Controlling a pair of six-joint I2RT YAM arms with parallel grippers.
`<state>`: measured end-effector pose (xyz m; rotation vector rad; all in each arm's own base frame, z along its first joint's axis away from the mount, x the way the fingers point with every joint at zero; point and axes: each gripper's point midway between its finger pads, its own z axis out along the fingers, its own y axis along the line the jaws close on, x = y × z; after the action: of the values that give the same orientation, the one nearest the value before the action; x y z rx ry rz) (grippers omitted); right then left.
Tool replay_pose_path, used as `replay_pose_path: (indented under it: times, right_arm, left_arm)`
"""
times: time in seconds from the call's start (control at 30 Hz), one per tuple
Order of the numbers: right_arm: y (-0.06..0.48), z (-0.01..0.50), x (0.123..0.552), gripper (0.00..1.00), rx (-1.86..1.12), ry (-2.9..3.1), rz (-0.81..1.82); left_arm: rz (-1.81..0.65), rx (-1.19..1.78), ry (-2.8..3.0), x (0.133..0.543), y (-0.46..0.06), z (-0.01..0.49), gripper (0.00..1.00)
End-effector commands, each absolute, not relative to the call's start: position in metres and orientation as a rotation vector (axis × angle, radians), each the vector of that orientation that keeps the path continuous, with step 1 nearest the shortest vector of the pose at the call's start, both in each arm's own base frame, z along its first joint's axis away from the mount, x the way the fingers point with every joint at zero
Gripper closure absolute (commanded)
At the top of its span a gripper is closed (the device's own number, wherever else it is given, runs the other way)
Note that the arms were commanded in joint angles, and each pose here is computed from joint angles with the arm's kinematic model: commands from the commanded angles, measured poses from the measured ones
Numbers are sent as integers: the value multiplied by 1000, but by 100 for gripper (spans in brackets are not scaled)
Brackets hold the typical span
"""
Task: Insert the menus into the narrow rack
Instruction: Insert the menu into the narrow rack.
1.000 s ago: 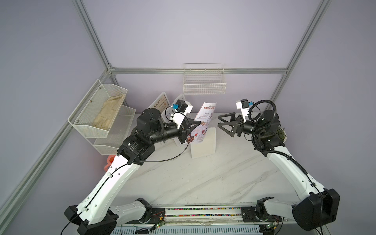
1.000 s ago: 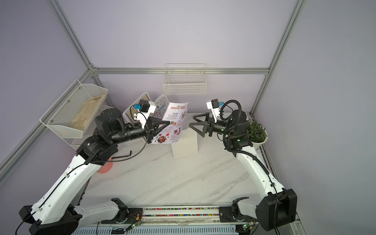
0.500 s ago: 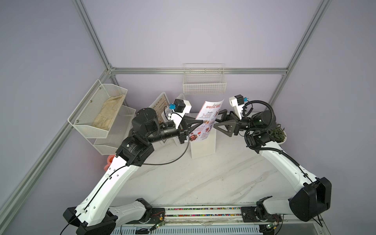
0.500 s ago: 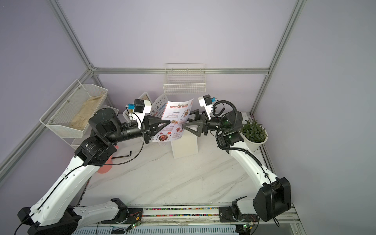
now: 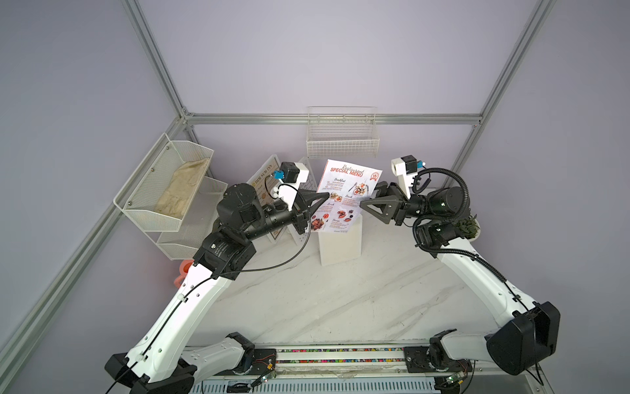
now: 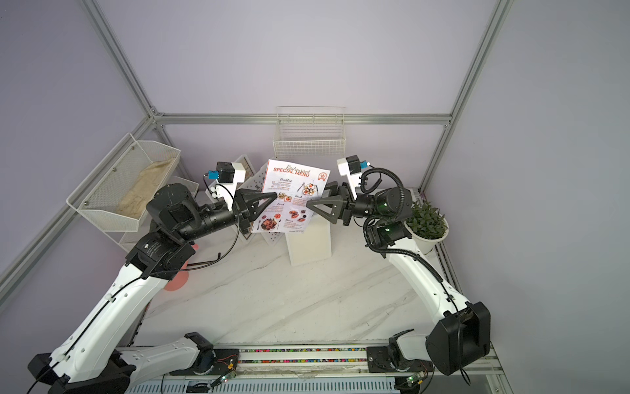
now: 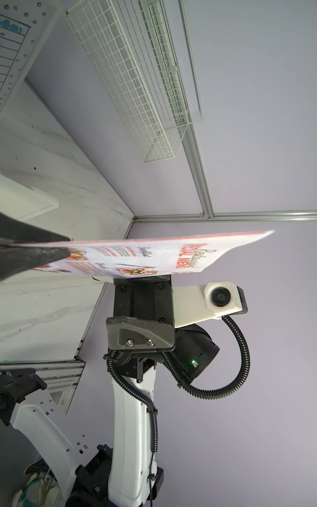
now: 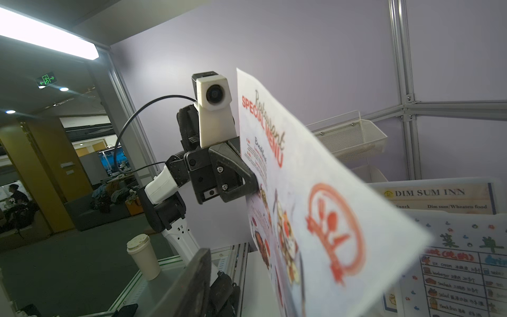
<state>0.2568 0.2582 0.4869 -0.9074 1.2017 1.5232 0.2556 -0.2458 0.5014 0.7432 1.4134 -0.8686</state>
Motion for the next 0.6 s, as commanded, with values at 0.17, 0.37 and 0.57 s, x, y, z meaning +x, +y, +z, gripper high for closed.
replay_pose_path:
  times: [0.17, 0.37, 0.57]
  right_arm:
    - [258, 500, 268, 72, -886, 1207, 1455]
    - [258, 496, 284, 100, -817, 1257, 1438]
    - [255, 482, 325, 100, -684, 1332, 1427]
  left_arm:
    - [-875, 701, 1395, 256, -238, 507, 100]
    - [-908, 676, 1418, 266, -239, 499, 74]
    - [-987, 690, 1472, 279, -247, 480, 55]
